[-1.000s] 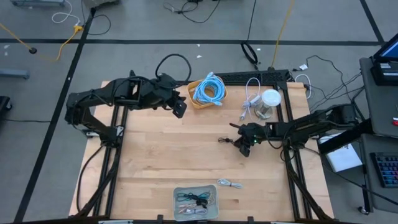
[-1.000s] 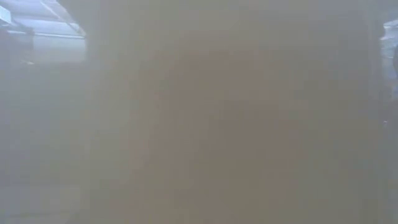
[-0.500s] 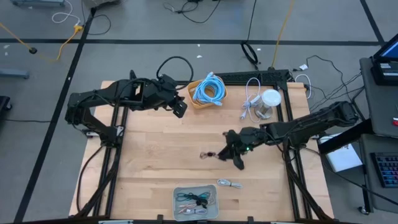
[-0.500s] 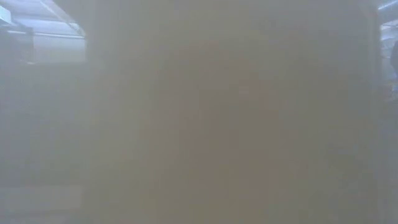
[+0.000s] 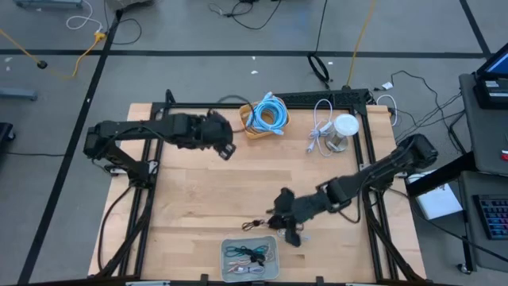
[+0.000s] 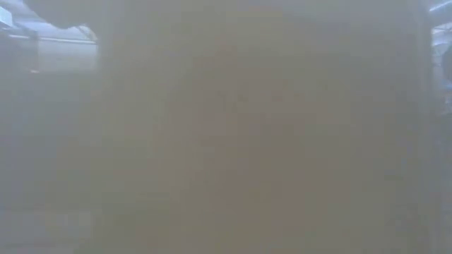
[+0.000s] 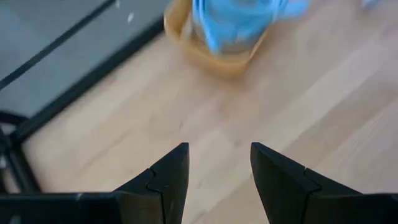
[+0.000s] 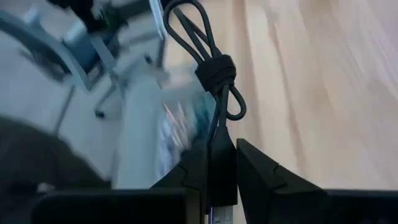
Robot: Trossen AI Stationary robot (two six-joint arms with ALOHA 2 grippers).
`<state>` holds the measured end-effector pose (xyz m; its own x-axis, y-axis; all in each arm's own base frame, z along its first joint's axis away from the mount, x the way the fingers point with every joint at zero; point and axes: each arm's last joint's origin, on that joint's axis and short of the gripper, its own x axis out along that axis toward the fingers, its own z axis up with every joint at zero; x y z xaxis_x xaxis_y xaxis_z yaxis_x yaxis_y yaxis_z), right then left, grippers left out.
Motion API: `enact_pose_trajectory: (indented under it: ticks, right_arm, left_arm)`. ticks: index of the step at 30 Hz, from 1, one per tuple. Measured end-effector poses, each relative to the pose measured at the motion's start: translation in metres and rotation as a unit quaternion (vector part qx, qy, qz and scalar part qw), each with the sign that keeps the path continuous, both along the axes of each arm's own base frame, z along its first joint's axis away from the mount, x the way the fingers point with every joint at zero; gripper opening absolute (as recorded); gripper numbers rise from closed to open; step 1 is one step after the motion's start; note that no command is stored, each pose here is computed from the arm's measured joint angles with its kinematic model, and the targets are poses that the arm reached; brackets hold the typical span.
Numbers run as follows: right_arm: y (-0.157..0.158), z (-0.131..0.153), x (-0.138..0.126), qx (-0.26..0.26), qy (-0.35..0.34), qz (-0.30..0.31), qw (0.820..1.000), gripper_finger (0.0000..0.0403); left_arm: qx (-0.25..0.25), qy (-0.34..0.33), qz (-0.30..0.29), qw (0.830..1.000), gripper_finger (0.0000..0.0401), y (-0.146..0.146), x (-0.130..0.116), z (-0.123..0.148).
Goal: Pick & Place USB Port
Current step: Put the black charger cable into the gray bin
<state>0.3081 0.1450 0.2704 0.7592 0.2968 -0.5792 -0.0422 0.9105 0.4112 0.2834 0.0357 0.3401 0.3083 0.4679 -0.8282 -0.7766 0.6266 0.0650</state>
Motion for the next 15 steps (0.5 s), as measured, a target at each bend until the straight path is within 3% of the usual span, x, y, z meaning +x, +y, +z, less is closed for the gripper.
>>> enact_pose_trajectory:
  ticks: [8, 15]
  right_arm:
    - [0.061, 0.006, 0.046, 0.013, -0.019, -0.014, 1.000, 0.0046]
    - [0.107, -0.024, 0.073, 0.020, 0.007, 0.018, 1.000, 0.0047]
  left_arm:
    - [-0.045, 0.082, -0.002, 0.996, 0.0174, -0.038, -0.032, -0.067]
    - [-0.078, 0.019, 0.042, 0.996, 0.0174, -0.067, -0.076, -0.086]
